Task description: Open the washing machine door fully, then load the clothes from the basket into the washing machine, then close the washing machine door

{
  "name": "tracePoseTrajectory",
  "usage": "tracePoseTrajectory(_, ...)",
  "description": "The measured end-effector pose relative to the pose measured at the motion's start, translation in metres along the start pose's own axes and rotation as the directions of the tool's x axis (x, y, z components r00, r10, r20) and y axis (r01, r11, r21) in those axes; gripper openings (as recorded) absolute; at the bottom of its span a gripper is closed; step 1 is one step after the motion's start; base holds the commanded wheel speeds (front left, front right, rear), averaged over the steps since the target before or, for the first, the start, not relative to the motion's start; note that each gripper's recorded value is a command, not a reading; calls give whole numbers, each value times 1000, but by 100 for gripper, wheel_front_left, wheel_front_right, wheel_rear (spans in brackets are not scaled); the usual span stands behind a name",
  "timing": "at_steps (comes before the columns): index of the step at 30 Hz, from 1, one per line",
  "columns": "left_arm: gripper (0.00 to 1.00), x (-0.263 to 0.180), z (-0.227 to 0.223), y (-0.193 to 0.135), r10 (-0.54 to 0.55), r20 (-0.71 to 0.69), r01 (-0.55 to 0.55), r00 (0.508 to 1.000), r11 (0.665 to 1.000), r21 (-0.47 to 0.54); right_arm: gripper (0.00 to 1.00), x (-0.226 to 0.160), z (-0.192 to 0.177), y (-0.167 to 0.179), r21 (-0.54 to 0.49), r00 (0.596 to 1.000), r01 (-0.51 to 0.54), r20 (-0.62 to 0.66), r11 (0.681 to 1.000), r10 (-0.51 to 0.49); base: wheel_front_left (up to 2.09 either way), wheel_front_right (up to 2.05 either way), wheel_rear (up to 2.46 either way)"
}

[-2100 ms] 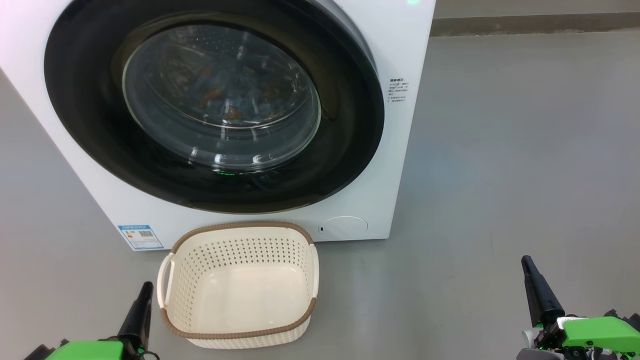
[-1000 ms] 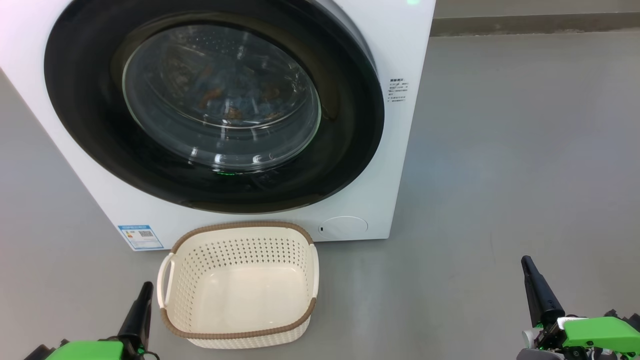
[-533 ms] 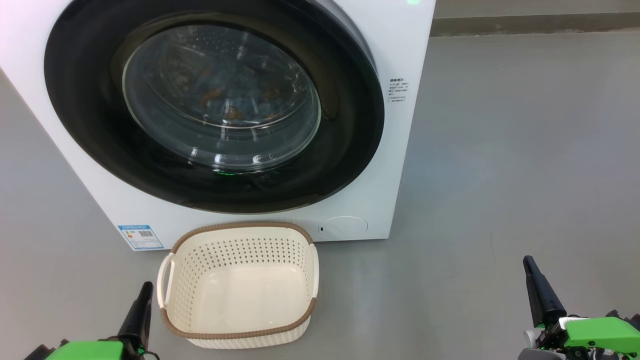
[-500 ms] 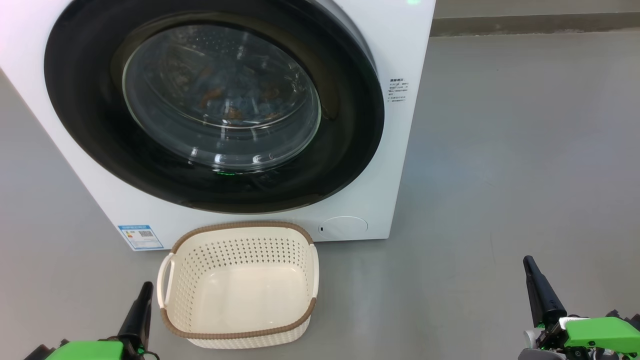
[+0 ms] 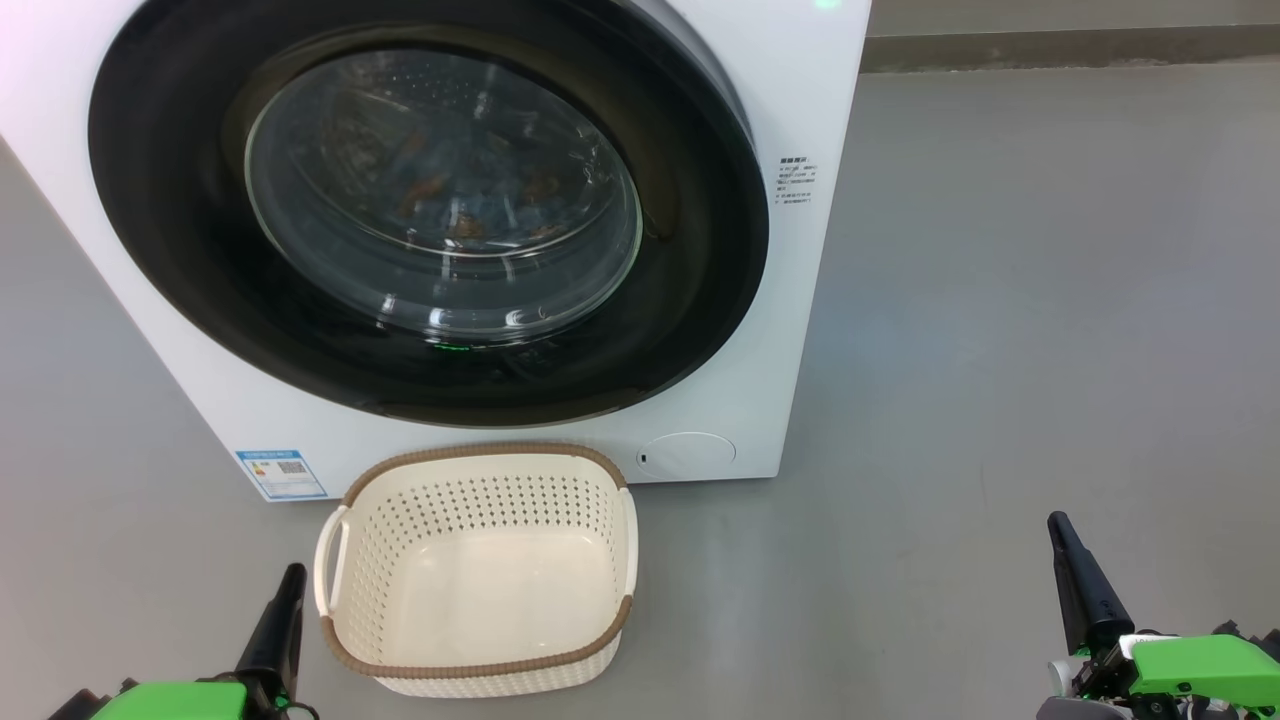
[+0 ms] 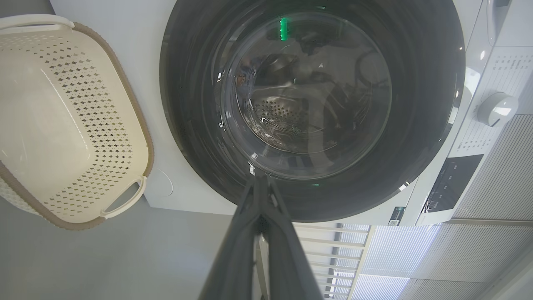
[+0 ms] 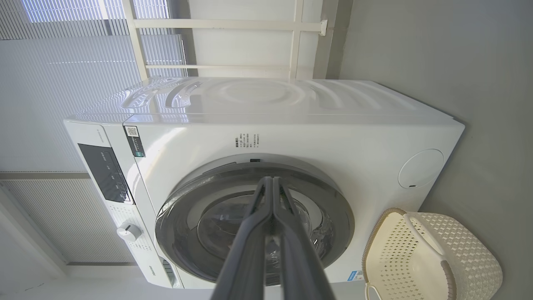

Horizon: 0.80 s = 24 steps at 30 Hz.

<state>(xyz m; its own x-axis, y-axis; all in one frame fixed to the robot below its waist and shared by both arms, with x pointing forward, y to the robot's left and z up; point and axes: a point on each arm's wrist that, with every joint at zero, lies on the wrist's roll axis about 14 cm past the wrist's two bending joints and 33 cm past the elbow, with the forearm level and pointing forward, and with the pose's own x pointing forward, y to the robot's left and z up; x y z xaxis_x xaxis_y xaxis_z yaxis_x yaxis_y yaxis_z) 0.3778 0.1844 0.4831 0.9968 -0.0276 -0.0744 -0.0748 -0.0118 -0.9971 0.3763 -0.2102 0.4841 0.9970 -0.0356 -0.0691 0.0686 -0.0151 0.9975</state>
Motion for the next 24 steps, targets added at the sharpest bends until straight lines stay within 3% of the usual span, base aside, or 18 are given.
tracePoseTrajectory(24, 0, 0, 0, 0, 0, 0, 0, 1000, 1000, 0, 0, 0, 0, 0, 1, 1000, 0, 2, 1000, 0, 0, 0, 0)
